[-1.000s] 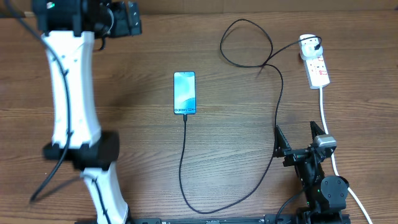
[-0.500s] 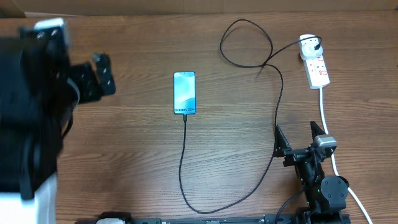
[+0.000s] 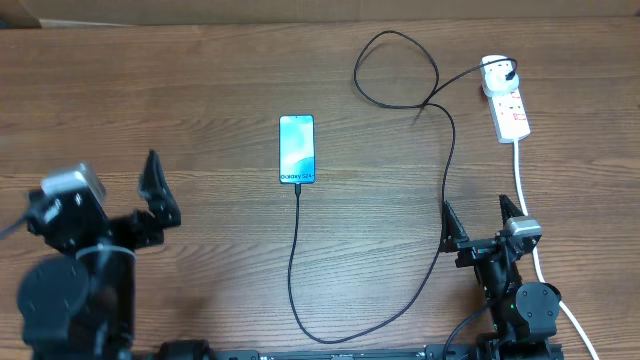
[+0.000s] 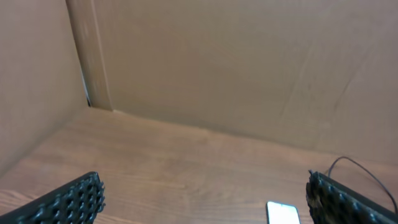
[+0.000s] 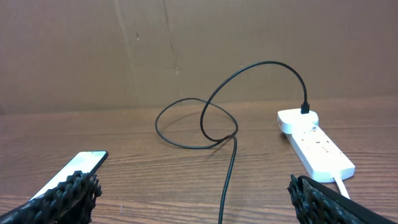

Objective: Plug charger to phone and switch on socket

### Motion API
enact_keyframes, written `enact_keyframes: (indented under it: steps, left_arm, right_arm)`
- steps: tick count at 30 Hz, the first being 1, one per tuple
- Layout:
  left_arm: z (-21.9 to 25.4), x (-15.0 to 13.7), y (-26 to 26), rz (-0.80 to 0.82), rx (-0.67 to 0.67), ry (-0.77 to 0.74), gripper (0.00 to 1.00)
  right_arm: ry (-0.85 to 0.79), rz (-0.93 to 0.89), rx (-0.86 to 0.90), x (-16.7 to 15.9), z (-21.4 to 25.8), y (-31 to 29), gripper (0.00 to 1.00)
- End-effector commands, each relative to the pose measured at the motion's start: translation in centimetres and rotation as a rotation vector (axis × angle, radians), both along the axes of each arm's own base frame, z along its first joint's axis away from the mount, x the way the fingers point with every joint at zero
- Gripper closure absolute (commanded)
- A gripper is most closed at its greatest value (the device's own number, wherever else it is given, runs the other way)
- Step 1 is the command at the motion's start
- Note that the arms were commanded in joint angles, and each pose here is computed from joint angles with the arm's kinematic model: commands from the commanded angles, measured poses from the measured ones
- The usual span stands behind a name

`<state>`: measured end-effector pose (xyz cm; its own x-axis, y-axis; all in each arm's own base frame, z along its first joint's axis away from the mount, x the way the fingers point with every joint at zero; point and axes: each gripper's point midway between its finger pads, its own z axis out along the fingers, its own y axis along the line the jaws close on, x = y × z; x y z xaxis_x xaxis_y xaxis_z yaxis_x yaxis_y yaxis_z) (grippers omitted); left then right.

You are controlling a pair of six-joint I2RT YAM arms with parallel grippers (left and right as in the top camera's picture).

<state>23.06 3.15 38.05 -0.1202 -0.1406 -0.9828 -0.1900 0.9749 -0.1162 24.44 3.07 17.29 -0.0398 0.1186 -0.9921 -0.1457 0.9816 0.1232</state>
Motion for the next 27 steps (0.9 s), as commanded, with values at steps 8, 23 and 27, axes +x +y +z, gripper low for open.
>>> enact_keyframes:
  steps: [8,23,27]
  left_arm:
    - [-4.3,-1.0,-0.8,-0.051,0.086,-0.192,0.01]
    - [-11.4,-0.3,-1.5,-0.080,0.228,-0.347,0.01]
    - [-13.1,0.3,-1.5,-0.083,0.240,-0.322,0.00]
  right_arm:
    - [-0.004,-0.003,-0.001,0.0,-0.2,0.0,0.00]
    - [-0.004,-0.003,-0.001,0.0,-0.2,0.0,0.00]
    - [-0.004,-0.003,-0.001,0.0,-0.2,0.0,0.00]
